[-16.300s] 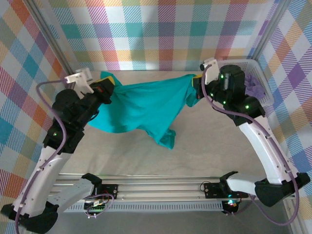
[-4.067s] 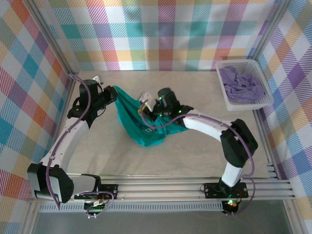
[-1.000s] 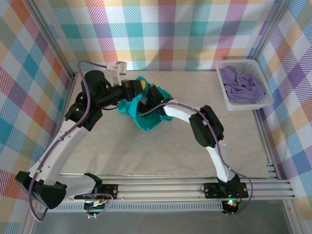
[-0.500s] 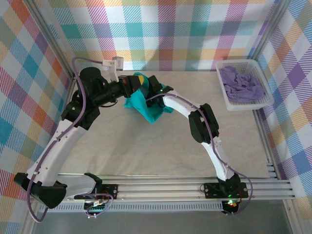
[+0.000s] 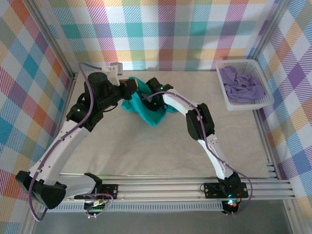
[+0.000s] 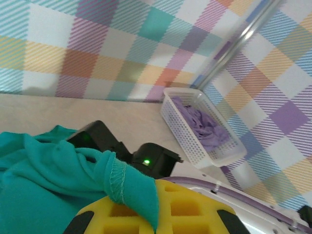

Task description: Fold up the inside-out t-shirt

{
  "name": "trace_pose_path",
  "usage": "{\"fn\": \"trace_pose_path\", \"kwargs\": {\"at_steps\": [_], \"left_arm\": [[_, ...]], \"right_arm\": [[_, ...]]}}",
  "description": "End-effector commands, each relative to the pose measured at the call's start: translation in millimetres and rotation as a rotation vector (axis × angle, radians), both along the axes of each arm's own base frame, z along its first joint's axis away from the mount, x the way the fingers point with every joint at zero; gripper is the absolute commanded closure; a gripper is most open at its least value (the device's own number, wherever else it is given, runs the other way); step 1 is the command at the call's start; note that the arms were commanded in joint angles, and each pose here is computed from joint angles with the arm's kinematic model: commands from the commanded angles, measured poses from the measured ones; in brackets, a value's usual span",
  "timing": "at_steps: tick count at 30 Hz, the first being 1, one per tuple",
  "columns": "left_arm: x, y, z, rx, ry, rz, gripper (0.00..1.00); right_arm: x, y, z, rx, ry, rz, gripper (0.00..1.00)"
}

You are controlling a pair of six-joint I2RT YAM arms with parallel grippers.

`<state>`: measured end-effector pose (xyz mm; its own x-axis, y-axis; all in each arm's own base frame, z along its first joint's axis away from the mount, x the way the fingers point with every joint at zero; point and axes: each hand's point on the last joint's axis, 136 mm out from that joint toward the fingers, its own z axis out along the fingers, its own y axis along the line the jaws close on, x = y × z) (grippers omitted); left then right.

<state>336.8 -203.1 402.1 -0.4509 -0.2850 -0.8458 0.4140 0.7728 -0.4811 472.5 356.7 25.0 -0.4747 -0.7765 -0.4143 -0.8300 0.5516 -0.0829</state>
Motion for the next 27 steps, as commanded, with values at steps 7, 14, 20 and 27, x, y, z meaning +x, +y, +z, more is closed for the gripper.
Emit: {"fn": "trace_pose_path", "kwargs": {"at_steps": [7, 14, 20, 27], "left_arm": [[-7, 32, 33, 0.031, -0.12, 0.144, 1.0], [11, 66, -15, 0.105, -0.024, 0.315, 1.0], [27, 136, -48, 0.0, 0.073, 0.53, 1.0], [56, 111, -83, -0.054, 0.168, 0.427, 1.0]], "right_arm": [[-38, -32, -53, -0.135, 0.227, -0.004, 0.65], [-28, 1, 20, 0.101, 0.091, 0.052, 1.0], [-61, 10, 97, 0.435, -0.076, 0.146, 1.0], [-111, 46, 143, 0.703, -0.076, 0.338, 1.0]]}}
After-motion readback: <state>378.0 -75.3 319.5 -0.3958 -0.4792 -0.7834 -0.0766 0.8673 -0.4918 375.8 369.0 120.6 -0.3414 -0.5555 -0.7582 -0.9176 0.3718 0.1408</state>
